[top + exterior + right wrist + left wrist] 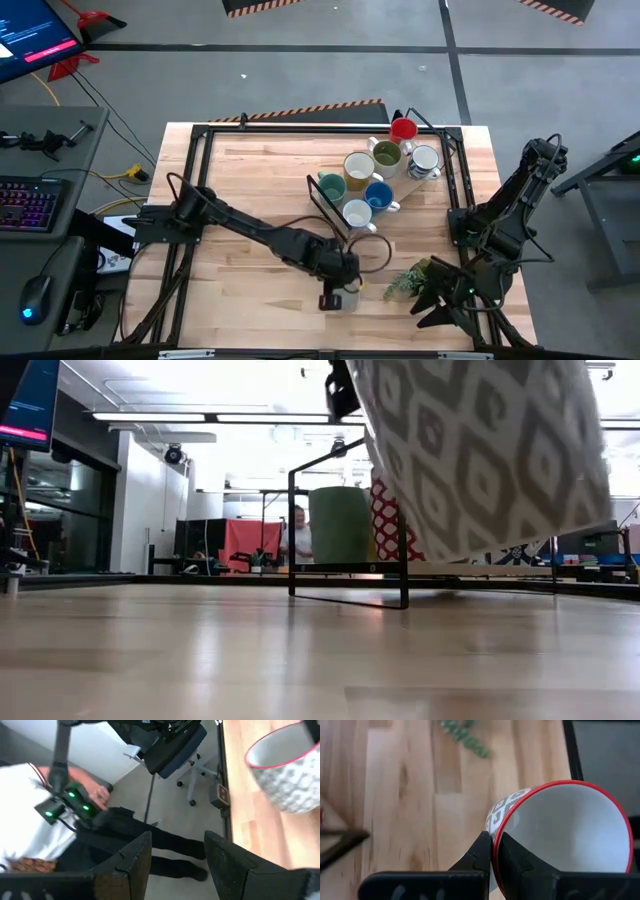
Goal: Place coffee mugs
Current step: Put the gray patterned mug on the shelf
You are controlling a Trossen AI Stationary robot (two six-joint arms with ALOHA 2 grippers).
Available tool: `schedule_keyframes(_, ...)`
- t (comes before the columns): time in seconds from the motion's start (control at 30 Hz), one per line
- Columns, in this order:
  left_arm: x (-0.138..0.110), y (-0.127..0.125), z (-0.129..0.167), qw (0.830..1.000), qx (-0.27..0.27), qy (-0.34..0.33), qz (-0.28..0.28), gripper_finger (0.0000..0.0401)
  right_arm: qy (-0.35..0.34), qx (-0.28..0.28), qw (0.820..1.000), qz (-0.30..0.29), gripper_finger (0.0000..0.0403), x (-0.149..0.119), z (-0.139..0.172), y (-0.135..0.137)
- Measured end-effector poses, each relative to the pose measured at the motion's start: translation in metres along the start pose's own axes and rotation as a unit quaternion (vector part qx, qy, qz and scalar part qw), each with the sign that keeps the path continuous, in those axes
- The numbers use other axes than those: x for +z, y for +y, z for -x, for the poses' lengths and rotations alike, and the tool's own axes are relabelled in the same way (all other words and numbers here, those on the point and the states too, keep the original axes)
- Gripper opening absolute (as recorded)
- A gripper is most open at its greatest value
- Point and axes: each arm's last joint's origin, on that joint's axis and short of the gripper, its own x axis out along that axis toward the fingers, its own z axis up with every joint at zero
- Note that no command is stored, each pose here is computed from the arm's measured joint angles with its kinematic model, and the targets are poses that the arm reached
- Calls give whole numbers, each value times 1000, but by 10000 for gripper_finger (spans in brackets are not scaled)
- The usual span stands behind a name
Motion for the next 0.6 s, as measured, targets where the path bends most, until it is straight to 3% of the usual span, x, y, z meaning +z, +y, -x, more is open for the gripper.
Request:
schedule_keyframes(0.27, 18, -23, 22, 989, -1, -49, -137, 3, 9, -29, 999, 17, 167, -2, 0, -6)
schedule_keyframes(0.6, 40, -59, 71, 930, -14, -132, -342, 3, -13, -78, 997, 17, 167, 6, -2, -17)
